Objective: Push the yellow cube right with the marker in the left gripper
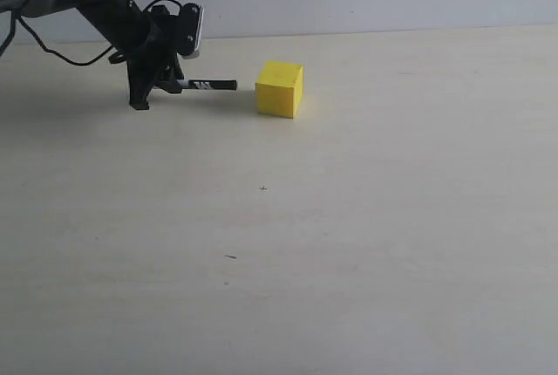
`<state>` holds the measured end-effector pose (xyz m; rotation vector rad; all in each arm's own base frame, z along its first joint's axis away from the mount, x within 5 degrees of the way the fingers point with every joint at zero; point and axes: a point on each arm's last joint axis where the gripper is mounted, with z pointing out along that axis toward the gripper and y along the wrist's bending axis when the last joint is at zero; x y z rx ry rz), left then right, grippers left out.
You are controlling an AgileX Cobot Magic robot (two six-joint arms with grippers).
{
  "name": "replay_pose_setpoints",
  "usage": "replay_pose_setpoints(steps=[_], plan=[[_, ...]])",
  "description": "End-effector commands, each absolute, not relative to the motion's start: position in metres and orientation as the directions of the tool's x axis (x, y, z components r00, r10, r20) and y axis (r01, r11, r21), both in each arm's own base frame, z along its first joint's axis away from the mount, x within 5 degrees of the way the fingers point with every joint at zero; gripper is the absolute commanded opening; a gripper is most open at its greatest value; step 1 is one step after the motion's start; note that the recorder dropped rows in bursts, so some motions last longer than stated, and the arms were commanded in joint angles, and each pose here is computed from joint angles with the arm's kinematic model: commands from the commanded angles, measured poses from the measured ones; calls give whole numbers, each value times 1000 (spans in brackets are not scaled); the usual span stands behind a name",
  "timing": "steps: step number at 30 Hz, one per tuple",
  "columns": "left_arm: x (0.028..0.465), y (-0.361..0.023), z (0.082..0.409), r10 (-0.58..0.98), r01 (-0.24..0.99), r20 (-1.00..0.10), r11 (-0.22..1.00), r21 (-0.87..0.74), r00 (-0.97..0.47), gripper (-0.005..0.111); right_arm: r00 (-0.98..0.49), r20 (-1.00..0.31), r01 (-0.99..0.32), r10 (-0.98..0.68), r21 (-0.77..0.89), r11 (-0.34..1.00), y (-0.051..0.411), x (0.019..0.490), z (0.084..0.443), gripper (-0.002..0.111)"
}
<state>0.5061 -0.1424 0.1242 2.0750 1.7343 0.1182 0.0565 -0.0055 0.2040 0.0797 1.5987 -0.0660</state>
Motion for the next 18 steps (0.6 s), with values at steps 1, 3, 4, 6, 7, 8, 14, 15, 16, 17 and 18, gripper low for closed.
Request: replay_pose_setpoints(steps=[1, 3, 4, 6, 7, 8, 14, 15, 16, 17, 18], plan=[[511, -151, 123, 954, 895, -213, -101, 435, 211, 0, -21, -1000, 97, 8, 6, 995, -6, 56, 203, 0], [512, -152, 121, 954, 888, -213, -95, 450, 209, 0, -21, -1000, 97, 8, 6, 995, -6, 56, 203, 0], [513, -152, 121, 955, 886, -214, -91, 454, 207, 0, -21, -1000, 97, 8, 6, 995, -6, 56, 203, 0], [513, -153, 120, 955, 884, -213, -90, 458, 208, 0, -21, -1000, 97, 8, 6, 995, -6, 56, 203, 0], [513, -154, 120, 954, 882, -213, -91, 462, 210, 0, -21, -1000, 97, 8, 6, 995, -6, 56, 203, 0], [513, -155, 120, 954, 882, -213, -93, 462, 212, 0, -21, -1000, 97, 8, 6, 995, -6, 56, 203, 0], [502, -194, 120, 933, 858, -210, -159, 489, 292, 0, -21, -1000, 97, 8, 6, 995, -6, 56, 203, 0], [498, -205, 121, 924, 849, -206, -187, 494, 323, 0, -21, -1000, 97, 8, 6, 995, -6, 56, 203, 0], [495, -212, 121, 918, 847, -210, -197, 494, 336, 0, -21, -1000, 97, 8, 6, 995, -6, 56, 203, 0], [492, -219, 121, 913, 842, -209, -208, 497, 349, 0, -21, -1000, 97, 8, 6, 995, -6, 56, 203, 0], [492, -223, 121, 911, 836, -209, -210, 507, 356, 0, -21, -1000, 97, 8, 6, 995, -6, 56, 203, 0]])
